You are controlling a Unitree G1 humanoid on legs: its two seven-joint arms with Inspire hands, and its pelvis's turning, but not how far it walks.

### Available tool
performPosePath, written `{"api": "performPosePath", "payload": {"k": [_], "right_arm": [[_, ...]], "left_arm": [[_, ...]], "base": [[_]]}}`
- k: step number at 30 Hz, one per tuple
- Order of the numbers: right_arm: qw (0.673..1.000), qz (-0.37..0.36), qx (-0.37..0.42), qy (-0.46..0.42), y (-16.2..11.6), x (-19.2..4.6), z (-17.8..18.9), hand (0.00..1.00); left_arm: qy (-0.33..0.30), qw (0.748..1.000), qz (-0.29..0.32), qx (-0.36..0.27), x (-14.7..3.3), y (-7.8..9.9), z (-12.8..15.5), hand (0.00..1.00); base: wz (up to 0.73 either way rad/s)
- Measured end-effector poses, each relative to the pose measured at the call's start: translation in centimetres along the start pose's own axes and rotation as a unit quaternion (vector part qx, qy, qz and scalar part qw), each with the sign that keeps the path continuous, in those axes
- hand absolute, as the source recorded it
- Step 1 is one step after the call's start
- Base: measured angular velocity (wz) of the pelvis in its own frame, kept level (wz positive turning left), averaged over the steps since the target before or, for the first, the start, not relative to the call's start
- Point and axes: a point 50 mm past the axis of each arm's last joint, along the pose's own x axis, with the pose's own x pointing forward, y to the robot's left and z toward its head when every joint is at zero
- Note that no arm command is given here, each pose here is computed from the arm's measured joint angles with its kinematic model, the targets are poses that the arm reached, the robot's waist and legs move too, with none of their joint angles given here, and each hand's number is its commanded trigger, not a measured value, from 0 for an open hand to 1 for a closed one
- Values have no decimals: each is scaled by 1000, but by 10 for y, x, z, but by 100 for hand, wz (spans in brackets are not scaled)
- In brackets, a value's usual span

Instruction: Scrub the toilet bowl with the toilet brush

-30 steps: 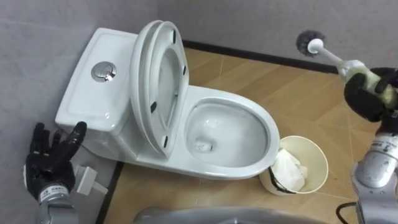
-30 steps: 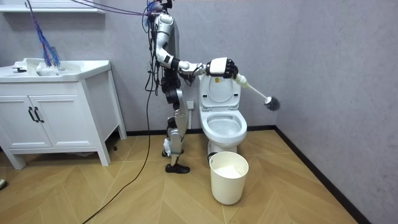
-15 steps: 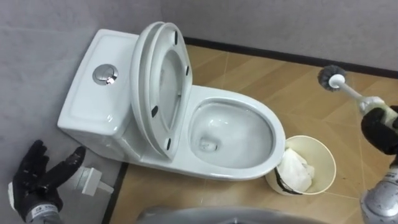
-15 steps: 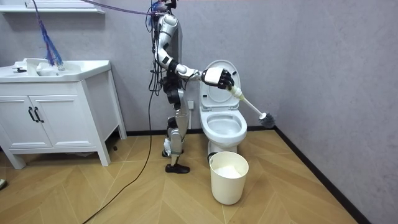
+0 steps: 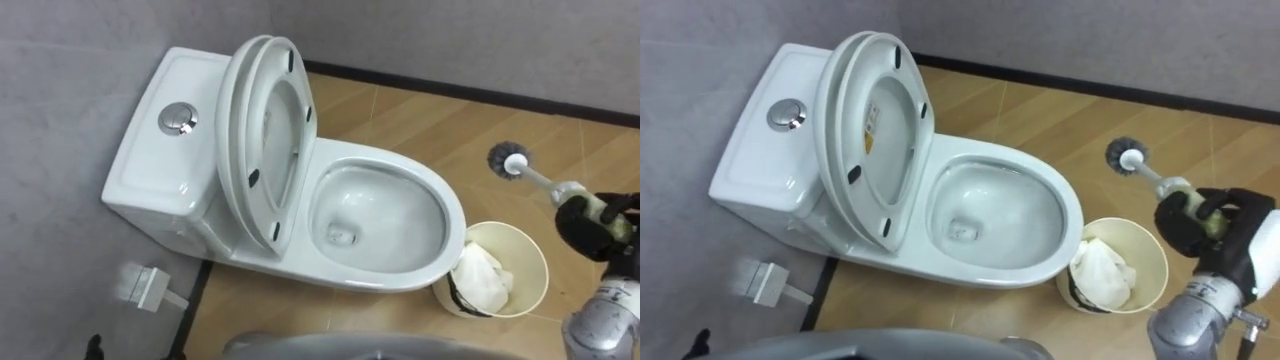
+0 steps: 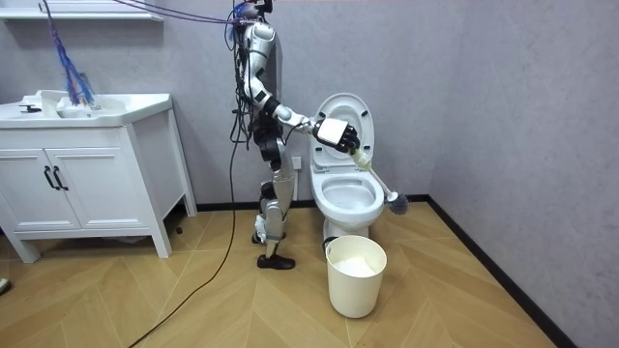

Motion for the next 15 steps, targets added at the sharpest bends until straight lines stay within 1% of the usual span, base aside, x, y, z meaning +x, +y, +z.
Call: {"api": "performPosePath", "payload": {"k": [2,4,7,11,15], "right_arm": [[1000,25,-3,2,8,-1,0,100],[999,49,-11,12,15,-2,-5,100],[996,70,-34,46,24,-6,-21,100],[992,78,-54,81,26,-10,-34,100],[990,83,-52,102,28,-10,-39,100]], "left_arm": [[-2,1000,-10,29,3,-4,4,0],[-13,997,-25,65,8,-12,15,0],[-28,996,-33,75,13,-17,27,0],[-21,996,-33,84,14,-19,27,0],[-15,995,-37,96,16,-23,28,0]], "base": [[-2],[-5],[-7],[-9],[-4]]}}
